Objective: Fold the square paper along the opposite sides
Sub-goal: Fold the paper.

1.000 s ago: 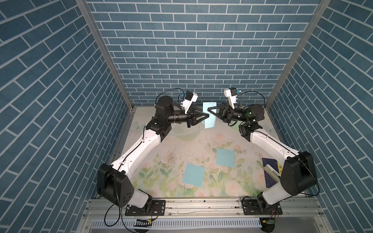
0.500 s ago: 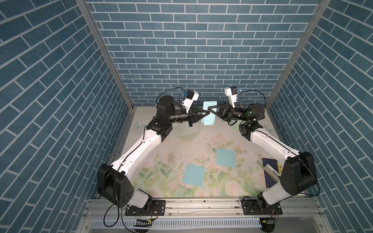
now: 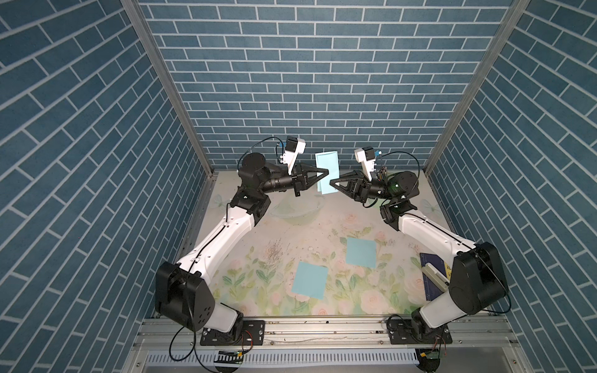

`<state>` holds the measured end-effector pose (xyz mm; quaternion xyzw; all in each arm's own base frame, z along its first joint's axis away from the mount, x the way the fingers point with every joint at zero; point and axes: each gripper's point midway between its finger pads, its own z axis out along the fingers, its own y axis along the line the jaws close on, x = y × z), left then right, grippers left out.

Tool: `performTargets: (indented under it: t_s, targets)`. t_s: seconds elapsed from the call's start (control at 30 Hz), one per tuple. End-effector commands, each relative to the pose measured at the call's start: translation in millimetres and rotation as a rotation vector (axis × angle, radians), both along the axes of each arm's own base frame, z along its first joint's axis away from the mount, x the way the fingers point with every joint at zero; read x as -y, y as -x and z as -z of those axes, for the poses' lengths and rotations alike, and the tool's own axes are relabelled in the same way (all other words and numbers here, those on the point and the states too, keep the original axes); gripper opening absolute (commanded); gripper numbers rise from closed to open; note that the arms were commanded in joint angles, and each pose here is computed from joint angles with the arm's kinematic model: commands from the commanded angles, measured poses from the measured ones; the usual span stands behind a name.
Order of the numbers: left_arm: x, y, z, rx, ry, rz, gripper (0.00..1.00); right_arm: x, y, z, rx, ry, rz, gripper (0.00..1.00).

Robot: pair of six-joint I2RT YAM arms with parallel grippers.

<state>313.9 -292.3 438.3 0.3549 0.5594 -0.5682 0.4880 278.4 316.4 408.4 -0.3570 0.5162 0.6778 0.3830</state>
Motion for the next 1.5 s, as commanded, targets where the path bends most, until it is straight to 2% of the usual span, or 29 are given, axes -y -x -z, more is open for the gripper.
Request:
performTargets:
  t_s: [0.0,0.2,0.23,0.27,0.37,0.47,0.5,0.57,0.63,0.87,0.9,0.93,1.03,1.1,1.13,1.2,1.23,1.3,1.47]
  targets:
    - [-6.7,5.2,-2.9,0.022,0.009,0.008,0.00,3.9,13.3,-13.8,0.078,-0.023,-0.019,0.00]
    - [-11.5,5.2,-4.8,0.034,0.003,-0.010,0.00,4.8,15.0,-10.8,0.069,-0.020,-0.018,0.00]
    - [-12.0,5.0,-5.3,0.035,0.003,-0.010,0.00,5.2,15.7,-9.3,0.066,-0.018,-0.019,0.03]
    - [-12.0,5.1,-5.3,0.037,0.003,-0.010,0.00,5.4,17.6,-8.8,0.065,-0.016,-0.022,0.11]
    - [-11.8,5.5,-5.0,0.038,0.002,-0.007,0.00,5.8,20.7,-3.7,0.059,-0.009,-0.029,0.28]
    - [-11.8,6.1,-4.8,0.037,0.000,-0.004,0.00,6.6,22.7,0.1,0.053,-0.004,-0.031,0.32]
    - [-11.9,5.5,-3.4,0.035,-0.002,-0.005,0.00,7.2,23.8,0.1,0.055,-0.005,-0.031,0.32]
    - [-11.5,5.3,-2.5,0.033,-0.003,-0.005,0.00,7.4,24.6,1.9,0.054,-0.002,-0.033,0.20]
    - [-11.2,4.6,-0.8,0.029,-0.005,-0.004,0.00,7.4,24.4,3.3,0.049,0.002,-0.035,0.00]
    - [-11.8,6.4,0.5,0.024,-0.007,-0.003,0.00,8.0,23.4,2.4,0.054,-0.002,-0.028,0.00]
    - [-11.9,7.1,1.7,0.022,-0.008,-0.001,0.00,7.9,22.6,0.4,0.057,-0.006,-0.024,0.14]
    - [-12.3,8.3,2.4,0.018,-0.009,0.000,0.00,7.7,21.0,-2.0,0.061,-0.013,-0.018,0.22]
    - [-13.2,11.3,5.0,0.015,-0.008,0.000,0.00,6.2,15.2,-13.8,0.079,-0.037,0.001,0.40]
    - [-13.2,12.7,6.8,0.015,-0.009,0.002,0.00,5.1,9.6,-22.7,0.089,-0.056,0.019,0.45]
    - [-12.9,12.8,8.0,0.012,-0.010,0.002,0.00,4.5,7.0,-26.7,0.092,-0.065,0.024,0.44]
    - [-12.8,12.5,10.4,0.008,-0.012,0.002,0.00,3.4,4.8,-33.1,0.094,-0.082,0.023,0.34]
    - [-13.0,12.3,10.6,0.010,-0.012,0.001,0.00,2.8,3.6,-34.9,0.093,-0.088,0.019,0.26]
    - [-12.7,12.1,12.2,0.007,-0.014,0.002,0.00,2.0,2.7,-37.1,0.094,-0.093,0.013,0.00]
    - [-13.4,14.0,11.9,0.016,-0.018,0.005,0.00,1.7,2.4,-35.7,0.089,-0.090,0.013,0.00]
